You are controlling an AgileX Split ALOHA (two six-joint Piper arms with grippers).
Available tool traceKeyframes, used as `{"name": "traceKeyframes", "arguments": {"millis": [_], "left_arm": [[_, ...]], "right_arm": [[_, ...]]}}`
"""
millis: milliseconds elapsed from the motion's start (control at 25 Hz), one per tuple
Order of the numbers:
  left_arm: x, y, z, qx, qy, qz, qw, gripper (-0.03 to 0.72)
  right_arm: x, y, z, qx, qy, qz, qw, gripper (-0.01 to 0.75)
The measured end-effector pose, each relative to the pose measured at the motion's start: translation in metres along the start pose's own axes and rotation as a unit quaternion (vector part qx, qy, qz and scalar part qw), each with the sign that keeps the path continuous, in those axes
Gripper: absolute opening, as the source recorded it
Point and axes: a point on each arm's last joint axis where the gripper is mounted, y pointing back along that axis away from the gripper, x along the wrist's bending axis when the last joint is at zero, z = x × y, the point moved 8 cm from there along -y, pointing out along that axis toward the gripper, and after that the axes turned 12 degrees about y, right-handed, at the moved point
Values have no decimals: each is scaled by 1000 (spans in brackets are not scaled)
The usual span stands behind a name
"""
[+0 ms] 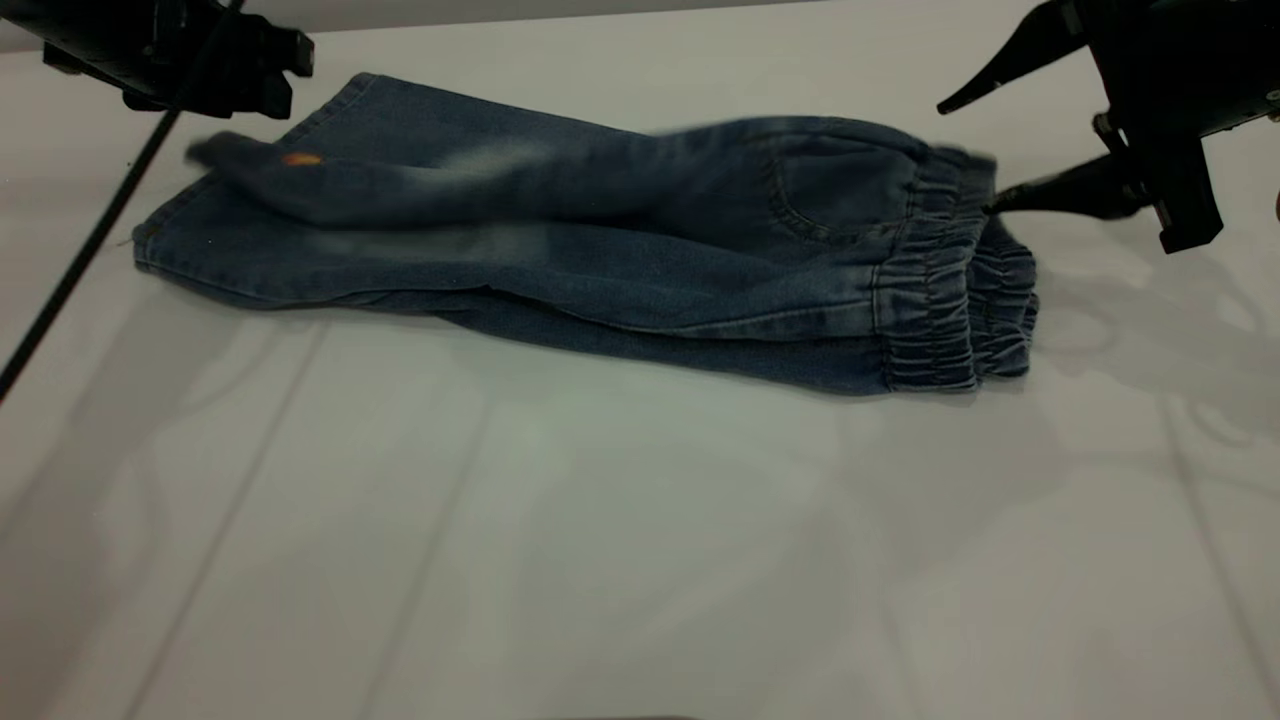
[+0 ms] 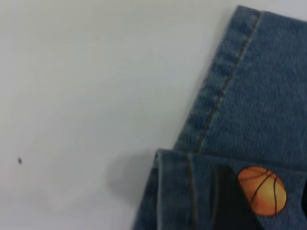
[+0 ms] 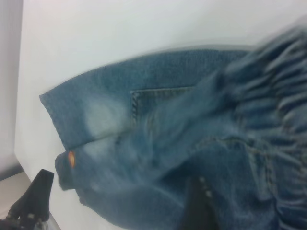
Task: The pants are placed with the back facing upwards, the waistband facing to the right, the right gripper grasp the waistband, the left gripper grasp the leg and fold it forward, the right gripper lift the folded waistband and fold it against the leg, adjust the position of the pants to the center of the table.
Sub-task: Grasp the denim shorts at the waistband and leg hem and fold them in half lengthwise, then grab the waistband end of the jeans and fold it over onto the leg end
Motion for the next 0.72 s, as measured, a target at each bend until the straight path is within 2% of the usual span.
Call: {"name": "traceKeyframes", "arguments": {"millis": [80,200,440,720], "left_arm": [[0,0,0,0,30,0,1000,337],[1,0,-5,14,44,5,999,338],[9,4,-28,85,45,31,995,338],[3,19,-60,188,-32,46,981,338]], "right_arm": [[-1,0,0,0,-1,-1,1000,533],[1,-1,-2,6,-2,5,1000,584],[11,0,-11,31,8,34,999,568],[14,2,-27,77,47,47,995,559]]}}
